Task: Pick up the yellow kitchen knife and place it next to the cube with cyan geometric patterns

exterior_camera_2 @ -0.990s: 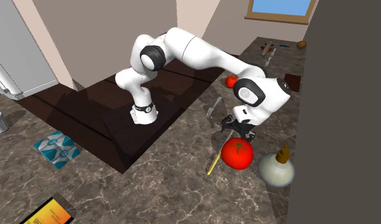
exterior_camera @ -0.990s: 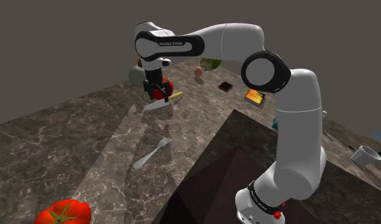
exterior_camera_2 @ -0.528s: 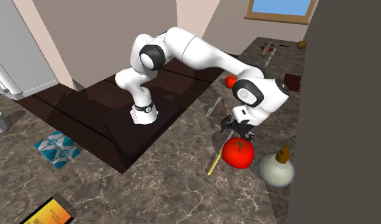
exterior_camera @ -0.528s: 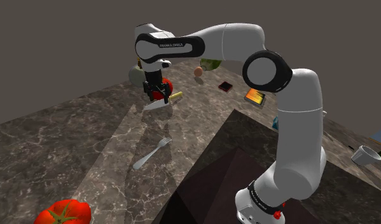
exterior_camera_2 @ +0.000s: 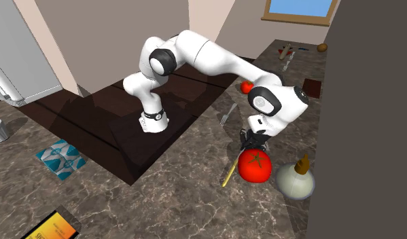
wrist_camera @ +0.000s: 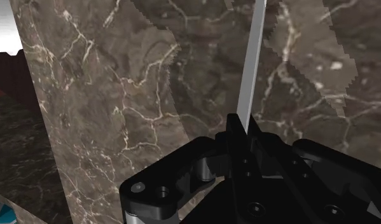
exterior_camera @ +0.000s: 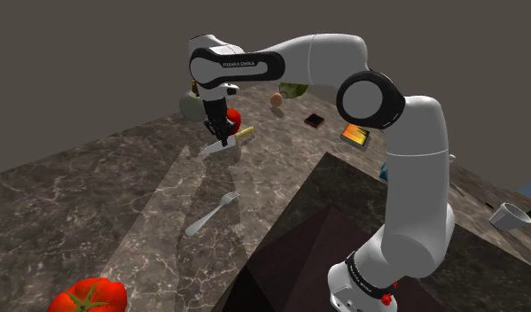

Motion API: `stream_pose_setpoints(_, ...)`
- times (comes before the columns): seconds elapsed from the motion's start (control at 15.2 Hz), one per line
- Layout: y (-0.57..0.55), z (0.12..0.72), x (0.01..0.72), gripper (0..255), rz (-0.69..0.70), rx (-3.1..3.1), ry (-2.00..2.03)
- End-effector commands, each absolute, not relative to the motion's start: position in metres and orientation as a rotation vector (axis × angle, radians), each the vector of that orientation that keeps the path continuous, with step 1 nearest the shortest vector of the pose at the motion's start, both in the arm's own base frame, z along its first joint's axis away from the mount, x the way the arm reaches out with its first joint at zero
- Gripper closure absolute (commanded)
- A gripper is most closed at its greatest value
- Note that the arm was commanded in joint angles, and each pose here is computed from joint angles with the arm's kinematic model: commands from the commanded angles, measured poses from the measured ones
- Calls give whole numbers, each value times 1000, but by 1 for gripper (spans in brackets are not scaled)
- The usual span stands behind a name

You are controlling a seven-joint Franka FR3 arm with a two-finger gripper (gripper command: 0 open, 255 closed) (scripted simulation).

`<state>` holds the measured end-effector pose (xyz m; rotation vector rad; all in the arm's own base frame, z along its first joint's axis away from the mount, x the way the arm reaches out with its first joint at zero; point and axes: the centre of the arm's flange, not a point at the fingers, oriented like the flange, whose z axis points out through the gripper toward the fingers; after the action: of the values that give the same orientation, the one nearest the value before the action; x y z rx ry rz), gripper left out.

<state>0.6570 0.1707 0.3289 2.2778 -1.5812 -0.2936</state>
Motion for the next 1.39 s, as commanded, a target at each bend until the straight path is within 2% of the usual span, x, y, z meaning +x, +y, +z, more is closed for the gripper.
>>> stream_pose_setpoints(0.0, 171, 329, 657, 255, -294, 2277, -1581)
stream_pose_setpoints(1.32, 172, 424, 655, 255, -294, 2278, -1581)
